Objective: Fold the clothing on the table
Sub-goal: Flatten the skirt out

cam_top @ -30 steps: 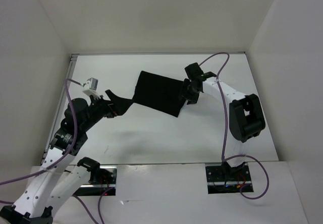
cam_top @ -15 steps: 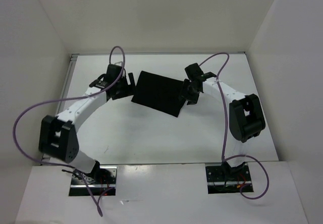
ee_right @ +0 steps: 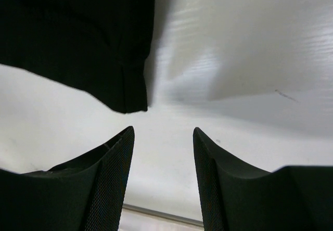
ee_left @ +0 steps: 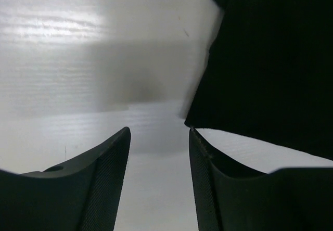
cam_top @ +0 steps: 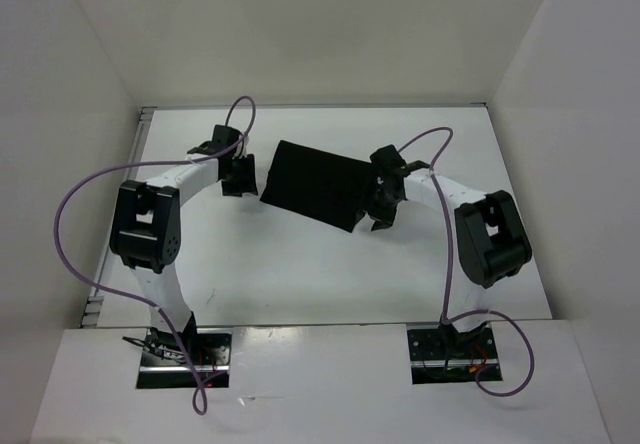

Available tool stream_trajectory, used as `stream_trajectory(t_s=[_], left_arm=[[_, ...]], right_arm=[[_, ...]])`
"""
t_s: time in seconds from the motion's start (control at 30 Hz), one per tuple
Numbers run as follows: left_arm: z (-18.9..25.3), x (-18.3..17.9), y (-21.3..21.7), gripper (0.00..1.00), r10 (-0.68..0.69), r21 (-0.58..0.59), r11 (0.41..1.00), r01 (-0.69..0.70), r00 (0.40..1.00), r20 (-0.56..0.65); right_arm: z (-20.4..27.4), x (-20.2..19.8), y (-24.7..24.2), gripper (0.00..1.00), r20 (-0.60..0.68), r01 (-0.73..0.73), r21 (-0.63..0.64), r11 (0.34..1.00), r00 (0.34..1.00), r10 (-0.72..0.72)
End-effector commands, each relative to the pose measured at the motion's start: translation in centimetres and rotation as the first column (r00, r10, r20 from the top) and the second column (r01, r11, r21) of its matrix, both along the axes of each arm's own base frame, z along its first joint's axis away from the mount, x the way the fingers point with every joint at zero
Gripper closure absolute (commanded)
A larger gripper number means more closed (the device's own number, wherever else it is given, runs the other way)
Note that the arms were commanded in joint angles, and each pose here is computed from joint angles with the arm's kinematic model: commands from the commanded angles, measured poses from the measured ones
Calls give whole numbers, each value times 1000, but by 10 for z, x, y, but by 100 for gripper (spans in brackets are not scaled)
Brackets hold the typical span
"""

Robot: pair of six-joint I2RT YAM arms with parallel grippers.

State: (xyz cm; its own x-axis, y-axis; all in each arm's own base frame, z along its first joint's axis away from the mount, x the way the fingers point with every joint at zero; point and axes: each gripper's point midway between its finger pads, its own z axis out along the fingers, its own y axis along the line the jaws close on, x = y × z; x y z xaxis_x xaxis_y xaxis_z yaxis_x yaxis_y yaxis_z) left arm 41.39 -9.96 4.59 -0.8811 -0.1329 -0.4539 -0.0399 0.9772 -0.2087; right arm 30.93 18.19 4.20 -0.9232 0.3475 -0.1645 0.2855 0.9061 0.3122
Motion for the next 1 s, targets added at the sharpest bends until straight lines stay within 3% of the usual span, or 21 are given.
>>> stream_trajectory(t_s=[0.0,0.2,0.57,0.97], left_arm=[[12,28,-3,43,-67,-28,997,70,994,88],[7,39,-10,41,-84,-150,983,105,987,140],[-21,39,-32,39,-152,-255,952,171,984,92],[-26,20,-38,58,-195,-297,934,199,980,45]], right_arm=[[23,9,15,45,78,-2,114,993,997,-7],[20,10,31,44,102,-43,165,985,994,27],[8,21,29,44,96,0,138,990,995,-13],[5,48,35,44,118,30,122,992,992,-45]])
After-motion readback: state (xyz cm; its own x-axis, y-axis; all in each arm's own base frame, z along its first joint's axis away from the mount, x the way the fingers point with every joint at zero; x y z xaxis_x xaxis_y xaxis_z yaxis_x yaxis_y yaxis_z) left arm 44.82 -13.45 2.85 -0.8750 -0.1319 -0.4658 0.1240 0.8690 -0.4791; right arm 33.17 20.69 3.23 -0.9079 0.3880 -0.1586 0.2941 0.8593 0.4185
